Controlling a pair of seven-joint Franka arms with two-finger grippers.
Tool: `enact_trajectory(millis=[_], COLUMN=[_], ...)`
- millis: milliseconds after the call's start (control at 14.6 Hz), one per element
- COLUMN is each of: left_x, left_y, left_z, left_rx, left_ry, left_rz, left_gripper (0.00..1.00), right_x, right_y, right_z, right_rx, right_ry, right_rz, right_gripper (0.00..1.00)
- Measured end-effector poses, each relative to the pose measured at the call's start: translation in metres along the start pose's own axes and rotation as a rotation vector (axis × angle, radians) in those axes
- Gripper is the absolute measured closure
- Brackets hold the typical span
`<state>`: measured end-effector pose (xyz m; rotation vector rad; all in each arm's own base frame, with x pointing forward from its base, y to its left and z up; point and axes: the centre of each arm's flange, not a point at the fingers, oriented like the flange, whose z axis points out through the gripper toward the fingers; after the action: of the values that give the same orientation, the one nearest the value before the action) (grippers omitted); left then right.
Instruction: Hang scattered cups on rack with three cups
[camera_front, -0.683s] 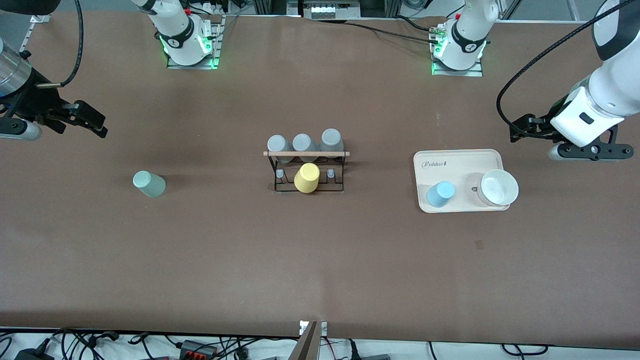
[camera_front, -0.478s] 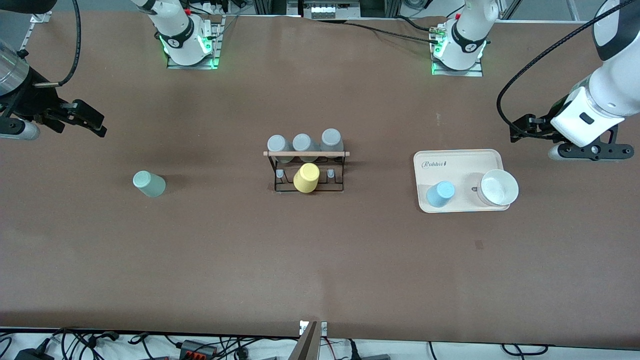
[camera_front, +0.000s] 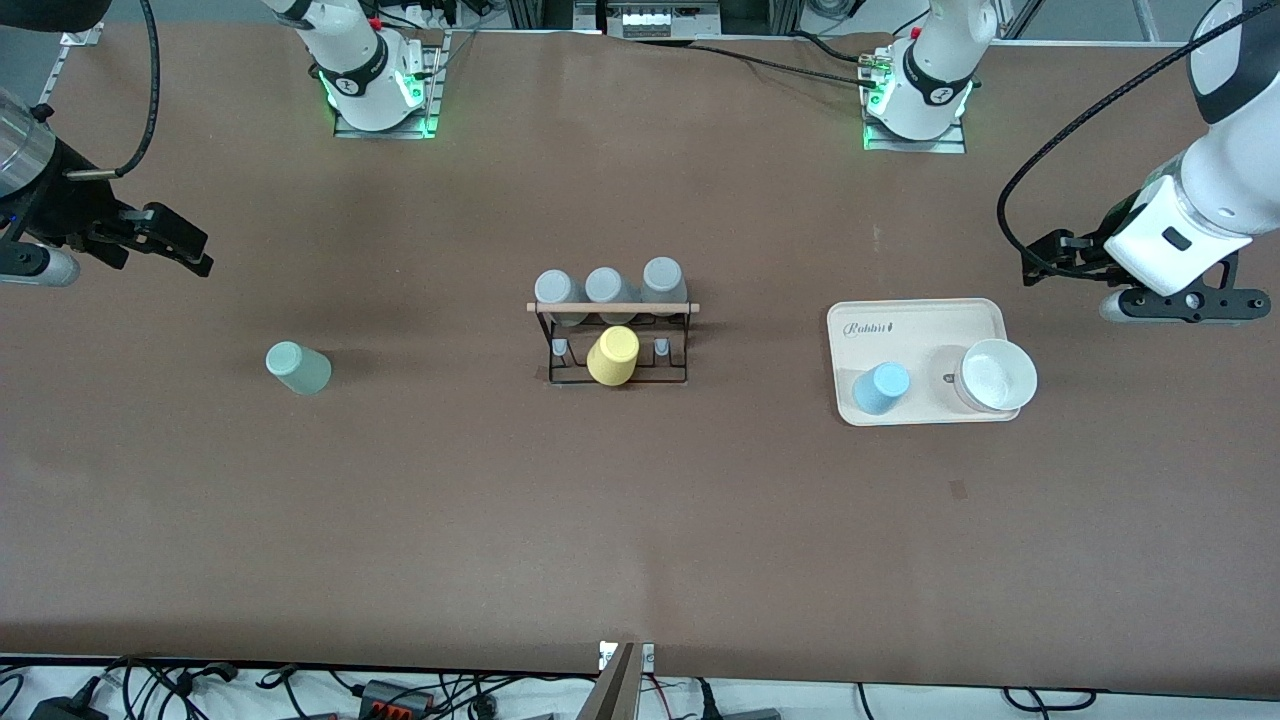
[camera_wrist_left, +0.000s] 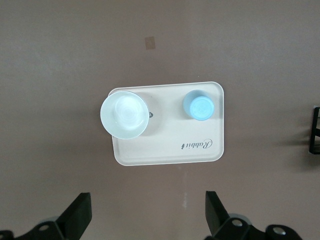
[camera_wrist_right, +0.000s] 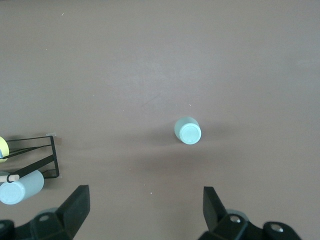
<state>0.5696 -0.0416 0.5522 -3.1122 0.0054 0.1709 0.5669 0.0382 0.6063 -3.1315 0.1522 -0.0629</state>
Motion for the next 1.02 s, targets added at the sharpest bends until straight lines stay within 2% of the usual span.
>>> enact_trajectory(millis=[410, 615, 1025], left_x=[0.021, 0.050, 0.092], left_y=[0.010, 0.038, 0.083], left_z=[0.028, 0.079, 0.203], left_rx=[-0.016, -0.037, -0.076], left_ry=[-0.006, -0.019, -0.093], left_rz=[0.020, 0.061, 0.108], left_gripper=[0.00, 0.00, 0.00], right_x=[0.004, 0.012, 0.025], right_y=[0.006, 0.017, 0.026], right_z=[0.013, 0.030, 0.064], right_rx=[-0.004, -0.007, -0.012], right_ry=[-0.028, -0.057, -0.111], right_rz=[0.011, 0.013, 0.028], right_gripper=[0.00, 0.00, 0.00])
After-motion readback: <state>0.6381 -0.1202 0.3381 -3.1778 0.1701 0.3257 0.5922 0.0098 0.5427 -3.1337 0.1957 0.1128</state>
